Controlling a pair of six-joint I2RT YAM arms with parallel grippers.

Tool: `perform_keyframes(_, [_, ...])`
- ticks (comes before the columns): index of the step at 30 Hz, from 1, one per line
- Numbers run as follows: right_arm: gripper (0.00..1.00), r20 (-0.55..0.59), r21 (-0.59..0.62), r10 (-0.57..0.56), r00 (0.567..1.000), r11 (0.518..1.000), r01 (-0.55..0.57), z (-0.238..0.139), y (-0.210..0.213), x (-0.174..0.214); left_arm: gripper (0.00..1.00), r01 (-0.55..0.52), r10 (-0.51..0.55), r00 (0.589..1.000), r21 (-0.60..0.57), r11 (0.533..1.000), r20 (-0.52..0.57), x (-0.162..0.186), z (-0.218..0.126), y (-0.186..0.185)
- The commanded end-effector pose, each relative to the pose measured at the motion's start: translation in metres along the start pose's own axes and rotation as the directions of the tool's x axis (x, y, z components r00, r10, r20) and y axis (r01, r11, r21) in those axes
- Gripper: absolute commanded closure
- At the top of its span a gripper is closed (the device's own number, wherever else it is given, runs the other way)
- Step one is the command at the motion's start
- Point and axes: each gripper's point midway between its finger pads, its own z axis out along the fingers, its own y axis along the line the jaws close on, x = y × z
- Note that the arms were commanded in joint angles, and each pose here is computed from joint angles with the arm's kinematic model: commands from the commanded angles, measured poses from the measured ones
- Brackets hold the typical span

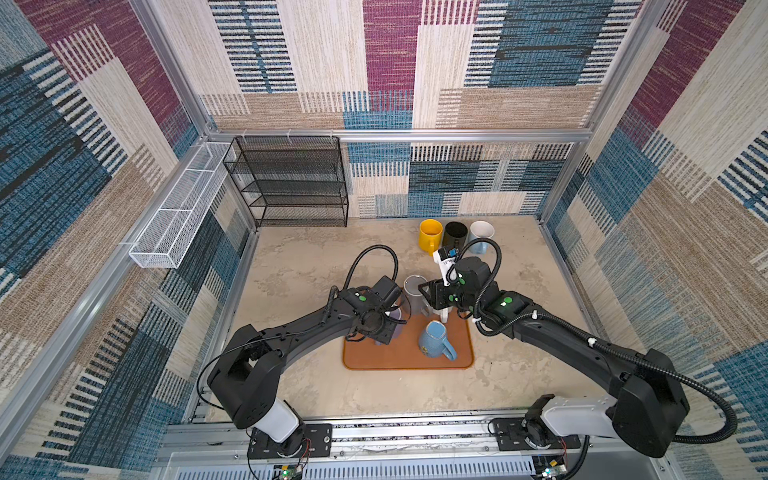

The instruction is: Turn the mug right side up

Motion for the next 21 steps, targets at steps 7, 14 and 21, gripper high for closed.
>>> perform_keyframes(7, [0.6,0.018,-0.006,-0.003,1.0,1.0,0.003,-0.001,-0.001,-0.003,0.54,-0.035,0.034,0.999,-0.021,0.999,-0.04,0.003,0.009,0.001])
perform_keyframes(14, [0.6,0.019,-0.01,0.004,1.0,1.0,-0.004,-0.003,-0.001,-0.002,0.55,-0.044,0.042,0.998,-0.038,0.998,-0.048,0.002,0.013,0.002])
perform_keyframes(21, [0.6,0.013,-0.012,0.009,1.0,1.0,-0.009,-0.004,-0.001,0.0,0.66,-0.043,0.041,0.998,-0.053,0.998,-0.054,0.002,0.017,0.004])
